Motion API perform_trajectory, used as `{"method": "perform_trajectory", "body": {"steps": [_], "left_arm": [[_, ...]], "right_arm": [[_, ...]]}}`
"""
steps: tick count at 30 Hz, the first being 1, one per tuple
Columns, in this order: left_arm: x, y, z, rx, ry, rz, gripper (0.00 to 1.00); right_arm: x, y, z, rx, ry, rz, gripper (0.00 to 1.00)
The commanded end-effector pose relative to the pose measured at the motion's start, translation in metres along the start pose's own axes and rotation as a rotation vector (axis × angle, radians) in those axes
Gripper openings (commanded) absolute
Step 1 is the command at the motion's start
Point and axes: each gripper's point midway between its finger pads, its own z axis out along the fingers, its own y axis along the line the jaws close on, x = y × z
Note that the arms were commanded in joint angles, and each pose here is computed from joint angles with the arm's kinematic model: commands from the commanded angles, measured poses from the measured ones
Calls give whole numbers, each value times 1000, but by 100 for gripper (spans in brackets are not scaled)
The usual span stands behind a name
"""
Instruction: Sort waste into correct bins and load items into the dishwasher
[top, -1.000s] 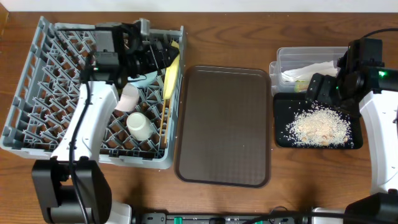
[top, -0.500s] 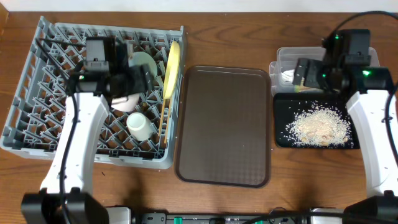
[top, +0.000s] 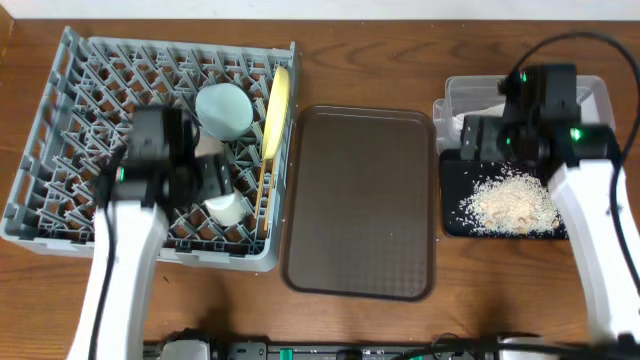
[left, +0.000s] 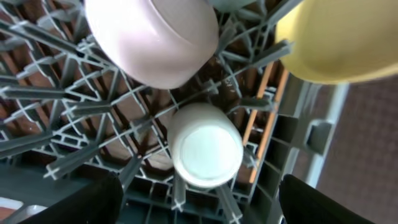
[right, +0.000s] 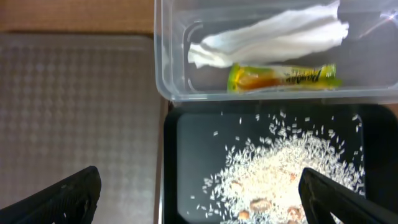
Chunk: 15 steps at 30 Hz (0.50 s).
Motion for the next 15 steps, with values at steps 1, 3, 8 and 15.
{"method": "perform_trajectory", "body": {"steps": [1, 3, 8, 15], "left_arm": [[20, -2, -23, 62, -143, 83, 84], [30, -5, -35, 103, -233, 92, 84], [51, -1, -67, 134, -408, 96, 84], [56, -1, -106, 167, -589, 106, 84]], "right_arm": [[14, -4, -30, 0, -136, -11, 99], [23, -7, -44, -1, -217, -8, 99], [47, -9, -71, -15, -330, -8, 99], [90, -14, -88, -10, -284, -8, 99]]}}
